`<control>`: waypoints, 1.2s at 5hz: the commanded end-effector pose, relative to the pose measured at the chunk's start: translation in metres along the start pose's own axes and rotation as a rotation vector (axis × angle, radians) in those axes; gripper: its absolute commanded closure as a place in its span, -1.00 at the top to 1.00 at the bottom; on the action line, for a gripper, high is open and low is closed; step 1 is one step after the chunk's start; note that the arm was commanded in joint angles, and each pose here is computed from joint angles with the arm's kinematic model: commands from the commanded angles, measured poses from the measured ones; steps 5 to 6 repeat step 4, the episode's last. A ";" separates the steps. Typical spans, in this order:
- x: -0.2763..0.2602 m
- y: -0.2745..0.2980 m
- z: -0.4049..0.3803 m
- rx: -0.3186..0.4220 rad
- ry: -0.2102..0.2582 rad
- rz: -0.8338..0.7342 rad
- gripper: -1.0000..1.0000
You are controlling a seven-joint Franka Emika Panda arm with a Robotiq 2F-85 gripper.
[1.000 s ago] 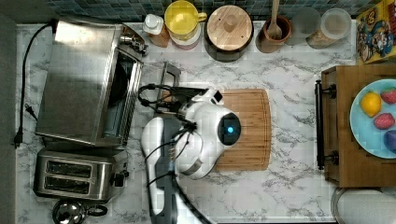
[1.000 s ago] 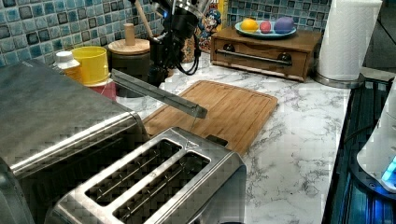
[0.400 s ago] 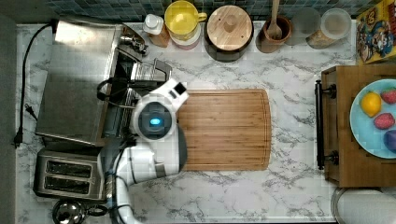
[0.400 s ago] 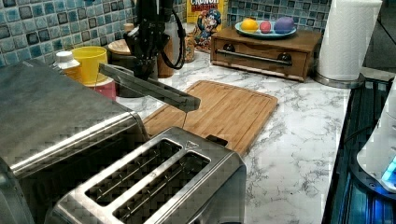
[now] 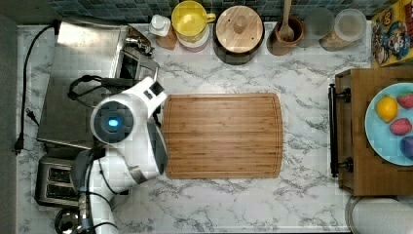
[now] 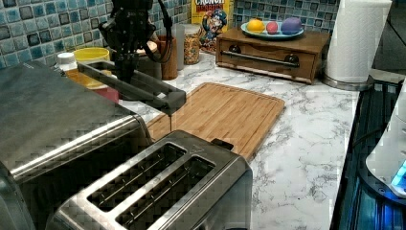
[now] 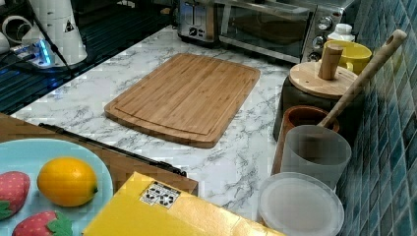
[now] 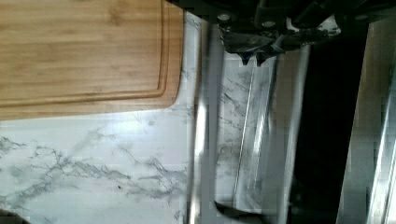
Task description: Close the oven.
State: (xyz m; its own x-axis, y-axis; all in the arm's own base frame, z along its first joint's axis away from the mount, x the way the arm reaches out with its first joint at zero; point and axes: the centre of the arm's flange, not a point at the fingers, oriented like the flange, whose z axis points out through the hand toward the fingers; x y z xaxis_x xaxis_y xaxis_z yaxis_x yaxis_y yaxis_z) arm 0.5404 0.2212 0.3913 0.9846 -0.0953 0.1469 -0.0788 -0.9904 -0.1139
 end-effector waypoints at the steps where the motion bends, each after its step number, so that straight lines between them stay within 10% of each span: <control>1: 0.018 -0.068 -0.054 0.040 0.032 0.071 -1.00; 6: 0.003 -0.046 -0.099 0.138 0.106 0.098 -1.00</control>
